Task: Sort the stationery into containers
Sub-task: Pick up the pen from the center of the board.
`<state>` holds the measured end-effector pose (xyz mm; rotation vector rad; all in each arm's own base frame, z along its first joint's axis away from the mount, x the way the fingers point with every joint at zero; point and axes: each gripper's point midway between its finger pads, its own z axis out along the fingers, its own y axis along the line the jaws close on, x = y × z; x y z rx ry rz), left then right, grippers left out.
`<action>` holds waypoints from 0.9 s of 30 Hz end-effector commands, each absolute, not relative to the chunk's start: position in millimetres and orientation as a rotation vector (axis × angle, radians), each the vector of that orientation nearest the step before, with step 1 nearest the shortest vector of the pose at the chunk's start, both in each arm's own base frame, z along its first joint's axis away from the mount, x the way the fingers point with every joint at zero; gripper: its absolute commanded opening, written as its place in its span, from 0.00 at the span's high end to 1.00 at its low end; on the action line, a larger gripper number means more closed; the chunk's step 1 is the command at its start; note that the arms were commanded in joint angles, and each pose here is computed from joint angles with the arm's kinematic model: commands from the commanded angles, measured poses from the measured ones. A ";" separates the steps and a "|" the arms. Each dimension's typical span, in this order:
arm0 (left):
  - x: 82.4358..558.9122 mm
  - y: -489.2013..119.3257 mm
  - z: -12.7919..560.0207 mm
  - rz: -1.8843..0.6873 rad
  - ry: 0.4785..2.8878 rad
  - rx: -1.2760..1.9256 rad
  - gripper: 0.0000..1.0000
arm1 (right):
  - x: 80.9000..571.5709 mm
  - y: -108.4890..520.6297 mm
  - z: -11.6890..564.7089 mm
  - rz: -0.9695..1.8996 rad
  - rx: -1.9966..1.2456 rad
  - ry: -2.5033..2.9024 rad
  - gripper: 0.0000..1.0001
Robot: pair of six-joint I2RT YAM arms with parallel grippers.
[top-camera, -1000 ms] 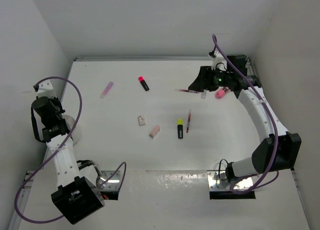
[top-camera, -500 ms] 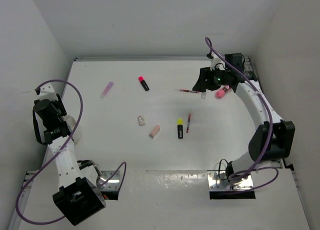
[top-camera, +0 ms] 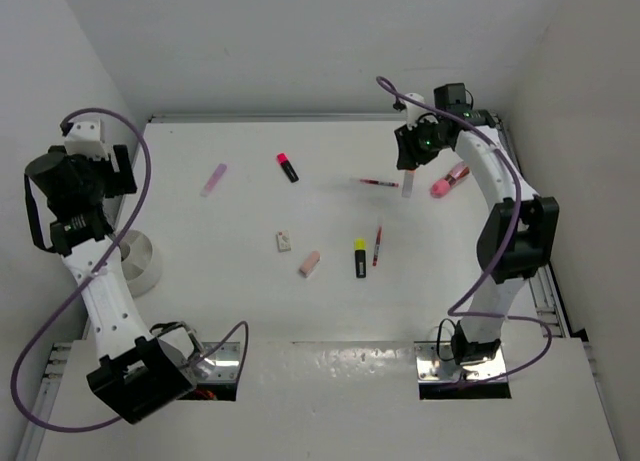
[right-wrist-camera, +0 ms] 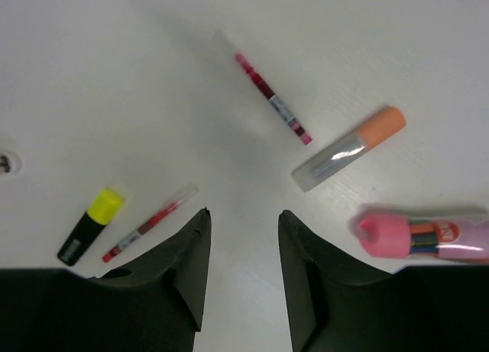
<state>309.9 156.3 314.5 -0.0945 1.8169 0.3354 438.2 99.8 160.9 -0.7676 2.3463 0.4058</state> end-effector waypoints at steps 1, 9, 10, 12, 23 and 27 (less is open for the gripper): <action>317.2 104.5 312.1 0.064 1.863 0.154 0.16 | 450.1 91.9 143.5 0.303 -0.983 2.358 0.60; 329.5 56.0 291.0 -0.183 1.913 0.334 0.11 | 479.9 115.2 106.1 0.303 -1.271 2.227 0.55; 330.4 55.4 289.1 -0.187 1.919 0.336 0.11 | 484.4 120.5 105.2 0.291 -1.300 2.206 0.55; 332.3 51.9 285.3 -0.199 1.933 0.349 0.11 | 492.4 124.3 89.0 0.285 -1.339 2.196 0.55; 340.2 32.3 273.6 -0.217 1.977 0.373 0.11 | 523.2 140.0 52.8 0.202 -1.409 2.155 0.54; 342.3 26.6 272.0 -0.213 1.982 0.385 0.11 | 524.1 137.9 34.0 0.189 -1.442 2.164 0.54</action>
